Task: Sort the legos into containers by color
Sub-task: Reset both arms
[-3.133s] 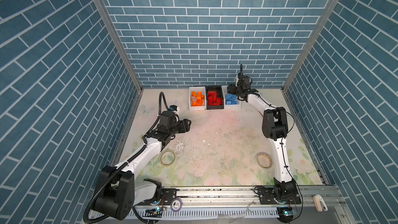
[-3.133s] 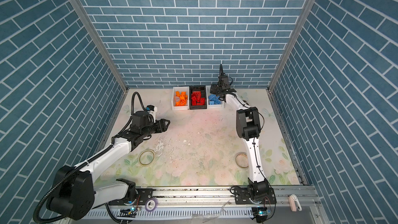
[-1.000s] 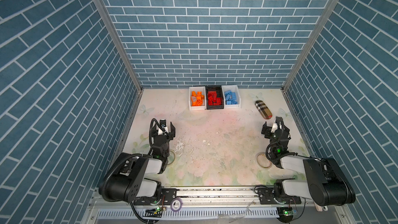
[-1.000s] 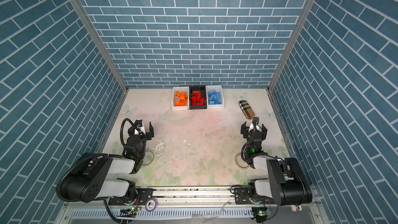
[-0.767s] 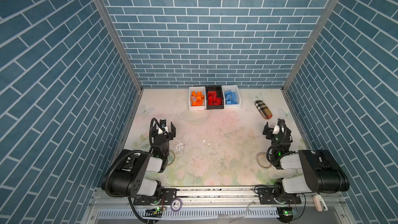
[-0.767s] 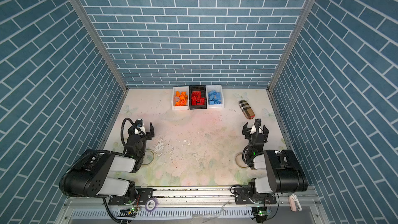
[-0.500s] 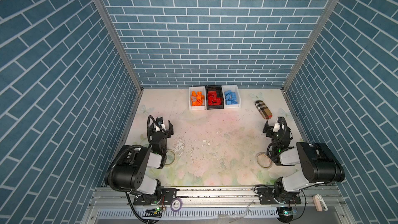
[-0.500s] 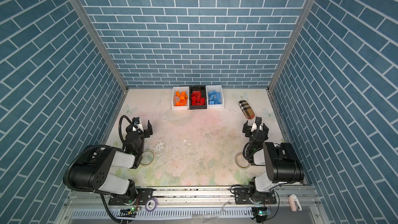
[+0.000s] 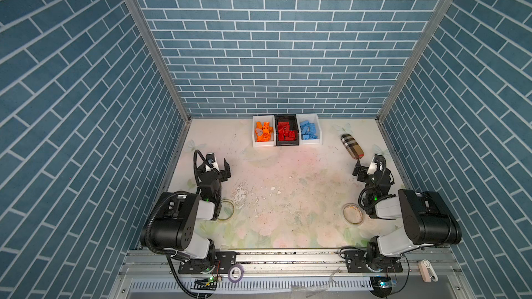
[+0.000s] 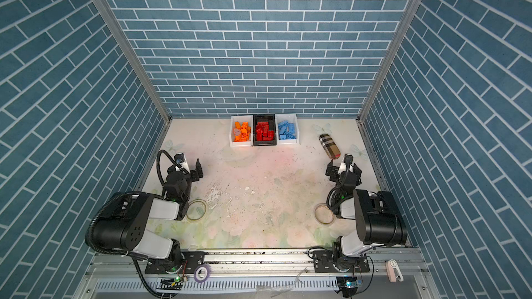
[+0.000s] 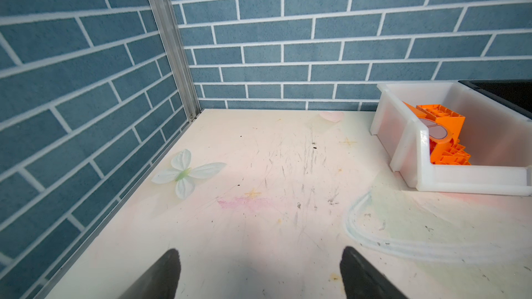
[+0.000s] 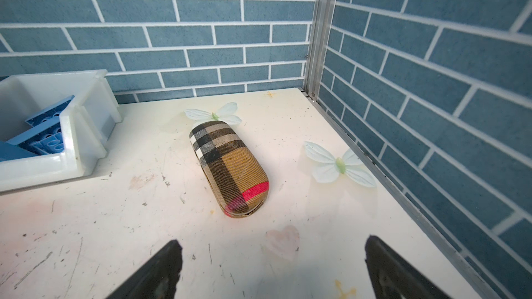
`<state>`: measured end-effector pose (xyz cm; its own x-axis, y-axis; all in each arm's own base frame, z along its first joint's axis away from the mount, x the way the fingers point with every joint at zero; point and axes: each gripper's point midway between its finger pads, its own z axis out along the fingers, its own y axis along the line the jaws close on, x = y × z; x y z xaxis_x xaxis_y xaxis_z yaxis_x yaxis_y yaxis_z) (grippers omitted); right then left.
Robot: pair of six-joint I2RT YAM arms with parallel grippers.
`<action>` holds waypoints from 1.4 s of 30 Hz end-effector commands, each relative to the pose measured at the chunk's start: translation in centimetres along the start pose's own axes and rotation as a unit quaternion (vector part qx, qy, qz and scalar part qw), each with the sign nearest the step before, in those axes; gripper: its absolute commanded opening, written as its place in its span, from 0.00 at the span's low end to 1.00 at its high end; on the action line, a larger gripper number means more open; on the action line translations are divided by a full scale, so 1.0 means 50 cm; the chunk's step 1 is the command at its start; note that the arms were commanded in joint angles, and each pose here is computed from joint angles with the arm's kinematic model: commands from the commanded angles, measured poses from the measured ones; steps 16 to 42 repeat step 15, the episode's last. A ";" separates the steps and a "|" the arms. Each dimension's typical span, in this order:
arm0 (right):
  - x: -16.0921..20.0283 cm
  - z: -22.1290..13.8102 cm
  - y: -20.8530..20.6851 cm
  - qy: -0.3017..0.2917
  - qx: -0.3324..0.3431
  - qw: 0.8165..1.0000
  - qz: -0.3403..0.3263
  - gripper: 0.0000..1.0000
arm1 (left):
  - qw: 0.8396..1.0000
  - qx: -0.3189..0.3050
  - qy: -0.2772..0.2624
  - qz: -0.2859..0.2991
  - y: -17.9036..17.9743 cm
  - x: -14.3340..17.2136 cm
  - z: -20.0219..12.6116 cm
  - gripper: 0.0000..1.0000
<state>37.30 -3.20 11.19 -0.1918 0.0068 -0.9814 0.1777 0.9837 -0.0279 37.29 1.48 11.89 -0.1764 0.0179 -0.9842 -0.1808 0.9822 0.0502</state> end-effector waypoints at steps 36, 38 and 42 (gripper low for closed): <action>-0.010 -0.002 0.003 -0.008 -0.006 1.000 0.010 0.99 | 1.000 0.001 -0.008 -0.008 0.001 -0.012 0.005 0.88; -0.010 -0.002 0.003 -0.008 -0.006 1.000 0.010 0.99 | 1.000 0.001 -0.008 -0.008 0.001 -0.012 0.005 0.88; -0.010 -0.002 0.003 -0.008 -0.006 1.000 0.010 0.99 | 1.000 0.001 -0.008 -0.008 0.001 -0.012 0.005 0.88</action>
